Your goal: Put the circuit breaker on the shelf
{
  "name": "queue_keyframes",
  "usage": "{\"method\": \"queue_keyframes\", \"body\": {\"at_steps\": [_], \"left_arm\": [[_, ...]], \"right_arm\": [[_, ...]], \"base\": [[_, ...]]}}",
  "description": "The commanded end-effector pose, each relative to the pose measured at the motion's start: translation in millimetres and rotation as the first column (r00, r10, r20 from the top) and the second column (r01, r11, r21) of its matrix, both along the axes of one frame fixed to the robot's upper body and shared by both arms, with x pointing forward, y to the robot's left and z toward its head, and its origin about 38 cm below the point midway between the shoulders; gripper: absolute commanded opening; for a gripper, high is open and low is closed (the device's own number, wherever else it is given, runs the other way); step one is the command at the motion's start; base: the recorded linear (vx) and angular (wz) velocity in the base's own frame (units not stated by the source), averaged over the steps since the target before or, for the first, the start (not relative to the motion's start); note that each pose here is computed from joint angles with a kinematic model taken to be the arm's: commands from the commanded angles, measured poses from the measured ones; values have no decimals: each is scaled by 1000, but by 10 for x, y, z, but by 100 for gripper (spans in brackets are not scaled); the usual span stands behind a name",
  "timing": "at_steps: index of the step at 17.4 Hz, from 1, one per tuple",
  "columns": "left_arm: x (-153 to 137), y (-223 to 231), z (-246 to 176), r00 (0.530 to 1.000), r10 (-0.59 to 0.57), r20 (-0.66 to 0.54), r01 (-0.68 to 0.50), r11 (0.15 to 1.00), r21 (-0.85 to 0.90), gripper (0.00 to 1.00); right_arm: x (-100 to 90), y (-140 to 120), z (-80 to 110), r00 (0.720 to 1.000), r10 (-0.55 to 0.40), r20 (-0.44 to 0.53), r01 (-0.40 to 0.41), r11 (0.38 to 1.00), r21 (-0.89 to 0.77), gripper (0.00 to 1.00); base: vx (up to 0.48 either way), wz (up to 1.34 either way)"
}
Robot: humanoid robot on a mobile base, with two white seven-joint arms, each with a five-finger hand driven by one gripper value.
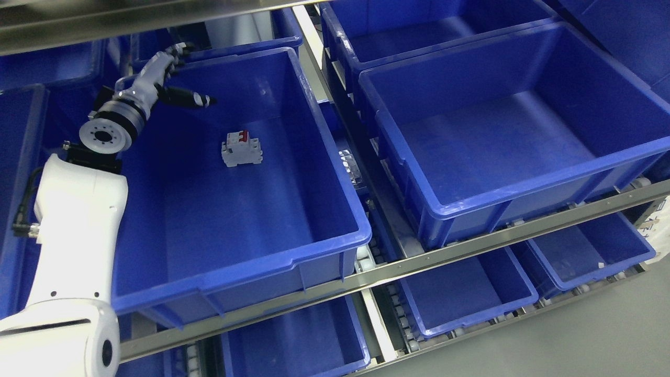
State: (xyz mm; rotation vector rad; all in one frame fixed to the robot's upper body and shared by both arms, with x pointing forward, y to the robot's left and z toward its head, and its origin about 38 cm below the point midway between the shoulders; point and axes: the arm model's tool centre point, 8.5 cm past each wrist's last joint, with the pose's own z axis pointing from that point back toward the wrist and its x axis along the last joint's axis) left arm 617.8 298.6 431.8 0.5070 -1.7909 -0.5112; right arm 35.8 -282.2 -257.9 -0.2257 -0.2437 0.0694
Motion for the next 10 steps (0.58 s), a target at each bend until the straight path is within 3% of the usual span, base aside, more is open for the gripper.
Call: {"method": "queue_keyframes", "body": {"at_steps": [1,4,7,10], "left_arm": [[-449,298,400,936,166,311,15,863,-505,100],[-771,13,420,905,91,416,98,906,-411,100],[-1127,-510,-40,909,-61,413,212,919,-332,100],[-1354,-681,-272,902,-107,418,244,925,-289,100]], "right_arm": [[-169,-111,-15,986,1,-166,-6,1000,-28,100],[-169,-111,-15,986,1,-166,-6,1000,-28,100],[-169,-111,-15,986,1,-166,-6,1000,-28,100],[-169,-111,-15,986,1,-166,-6,1000,-28,100]], "base": [[-123,118],[-192,136],[-209,135],[-232,12]]}}
